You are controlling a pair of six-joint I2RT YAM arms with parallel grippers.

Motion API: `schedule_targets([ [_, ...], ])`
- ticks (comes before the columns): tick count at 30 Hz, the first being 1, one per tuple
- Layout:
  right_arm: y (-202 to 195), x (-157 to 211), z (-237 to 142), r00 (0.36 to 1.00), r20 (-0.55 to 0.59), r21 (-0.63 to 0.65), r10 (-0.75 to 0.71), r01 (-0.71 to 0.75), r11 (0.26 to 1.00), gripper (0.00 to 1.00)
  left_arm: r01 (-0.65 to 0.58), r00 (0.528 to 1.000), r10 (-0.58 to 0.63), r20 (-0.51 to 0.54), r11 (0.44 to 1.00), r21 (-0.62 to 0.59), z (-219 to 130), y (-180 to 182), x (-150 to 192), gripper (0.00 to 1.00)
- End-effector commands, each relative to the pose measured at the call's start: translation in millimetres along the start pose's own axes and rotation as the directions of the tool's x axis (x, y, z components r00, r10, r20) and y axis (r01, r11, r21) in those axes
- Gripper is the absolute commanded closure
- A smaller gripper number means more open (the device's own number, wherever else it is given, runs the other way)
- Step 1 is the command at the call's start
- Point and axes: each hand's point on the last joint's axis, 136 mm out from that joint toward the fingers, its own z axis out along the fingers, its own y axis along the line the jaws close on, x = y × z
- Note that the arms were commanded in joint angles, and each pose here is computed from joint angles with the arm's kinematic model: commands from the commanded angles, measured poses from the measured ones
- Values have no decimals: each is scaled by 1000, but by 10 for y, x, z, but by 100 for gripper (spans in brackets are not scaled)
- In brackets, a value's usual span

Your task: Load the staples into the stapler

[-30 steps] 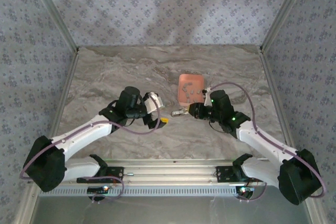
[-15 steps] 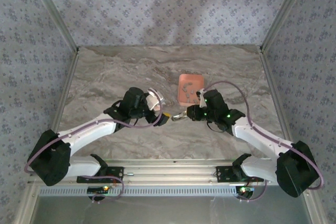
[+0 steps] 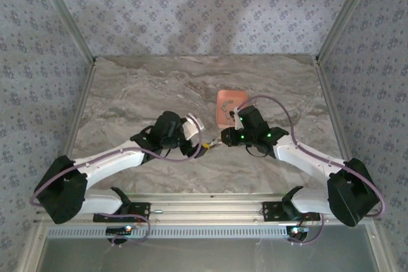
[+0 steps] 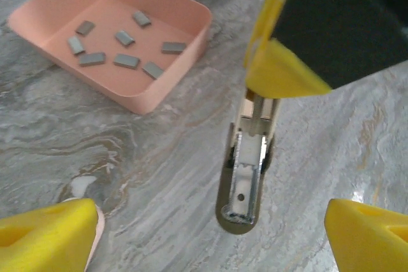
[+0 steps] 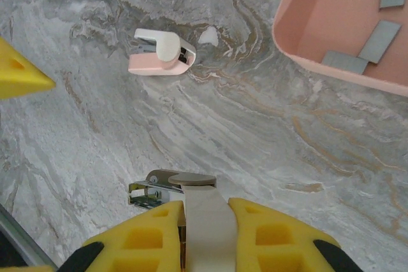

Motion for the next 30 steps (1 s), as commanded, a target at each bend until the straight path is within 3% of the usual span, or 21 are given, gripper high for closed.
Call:
schedule_targets([
  [1, 178, -76, -25, 1000, 4, -52, -10, 10, 999, 85, -80, 996, 80, -28, 997, 2, 96, -35, -58, 12],
  [18, 285, -80, -14, 999, 21, -145, 27, -24, 989, 85, -71, 996, 74, -42, 996, 54, 433, -143, -18, 33],
  [23, 285, -85, -25, 999, 23, -148, 32, -28, 989, 85, -63, 997, 66, -36, 996, 67, 461, -163, -11, 45],
  [27, 289, -107, -40, 999, 28, -148, 31, -26, 989, 85, -64, 998, 65, -13, 994, 84, 439, -194, -97, 63],
  [30, 281, -110, -48, 999, 32, -145, 29, -24, 989, 85, -54, 998, 55, -12, 994, 92, 449, -198, -128, 72],
])
